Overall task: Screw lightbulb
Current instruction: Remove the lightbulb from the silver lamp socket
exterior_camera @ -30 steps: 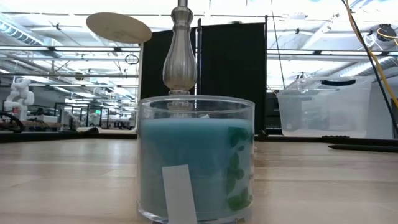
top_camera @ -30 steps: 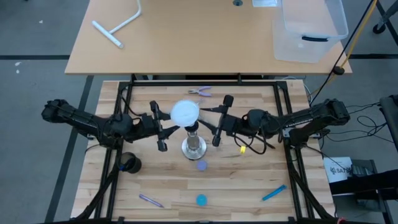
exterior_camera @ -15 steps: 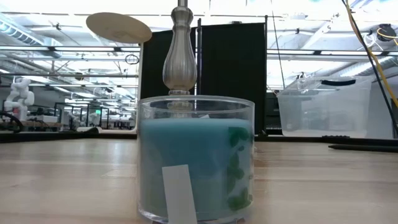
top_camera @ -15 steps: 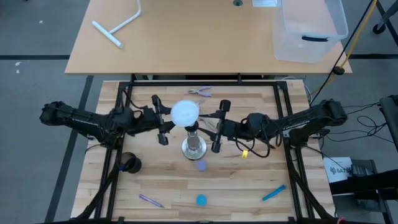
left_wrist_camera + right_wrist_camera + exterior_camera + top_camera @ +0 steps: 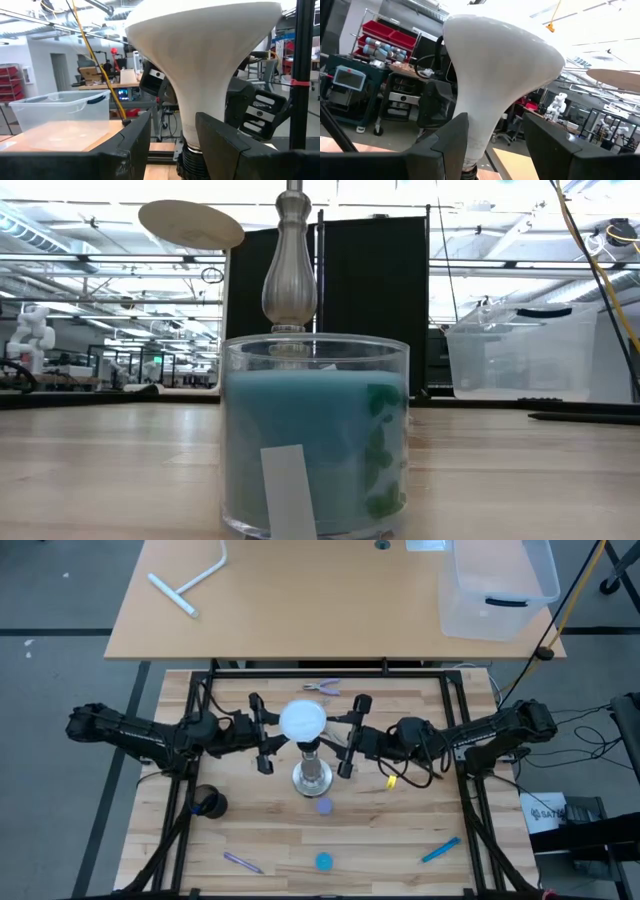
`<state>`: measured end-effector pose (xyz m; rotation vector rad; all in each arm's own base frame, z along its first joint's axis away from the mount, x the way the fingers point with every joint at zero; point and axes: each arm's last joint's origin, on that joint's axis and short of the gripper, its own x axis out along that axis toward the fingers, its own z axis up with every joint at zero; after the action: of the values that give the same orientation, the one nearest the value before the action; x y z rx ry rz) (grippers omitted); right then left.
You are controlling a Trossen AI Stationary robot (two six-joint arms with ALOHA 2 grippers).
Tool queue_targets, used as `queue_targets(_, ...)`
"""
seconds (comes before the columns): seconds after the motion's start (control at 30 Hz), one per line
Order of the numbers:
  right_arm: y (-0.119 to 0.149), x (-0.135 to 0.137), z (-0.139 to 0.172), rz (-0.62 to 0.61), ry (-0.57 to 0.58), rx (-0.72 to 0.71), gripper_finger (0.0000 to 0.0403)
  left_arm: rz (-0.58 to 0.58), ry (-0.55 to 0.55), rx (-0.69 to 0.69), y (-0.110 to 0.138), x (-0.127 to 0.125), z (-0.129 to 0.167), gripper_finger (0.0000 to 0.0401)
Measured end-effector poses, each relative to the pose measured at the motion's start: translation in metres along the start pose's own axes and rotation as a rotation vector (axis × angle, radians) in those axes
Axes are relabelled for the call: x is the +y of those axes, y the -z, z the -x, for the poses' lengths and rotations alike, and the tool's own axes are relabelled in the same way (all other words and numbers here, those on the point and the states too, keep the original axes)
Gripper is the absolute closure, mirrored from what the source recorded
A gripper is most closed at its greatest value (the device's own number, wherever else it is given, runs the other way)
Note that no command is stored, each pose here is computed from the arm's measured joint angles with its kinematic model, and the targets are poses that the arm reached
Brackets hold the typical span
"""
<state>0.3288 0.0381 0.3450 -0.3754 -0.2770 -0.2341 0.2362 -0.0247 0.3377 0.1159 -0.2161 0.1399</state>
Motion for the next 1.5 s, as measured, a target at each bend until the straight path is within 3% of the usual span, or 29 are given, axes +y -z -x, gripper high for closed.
queue_targets(1.07, 0.012, -0.017, -0.005, 0.032, 0.039, 0.059, 0.0218, -0.004, 0.114, -0.018, -0.002, -0.015, 0.003, 0.0238)
queue_targets(1.3, 0.013, -0.016, -0.005, 0.047, 0.039, 0.066, 0.0218, -0.057, 0.039, 0.016, -0.002, -0.022, 0.007, 0.0238)
queue_targets(1.5, 0.008, -0.008, -0.002, 0.054, 0.022, 0.062, 0.0218, -0.07, -0.1, 0.048, -0.004, -0.016, 0.01, 0.0238)
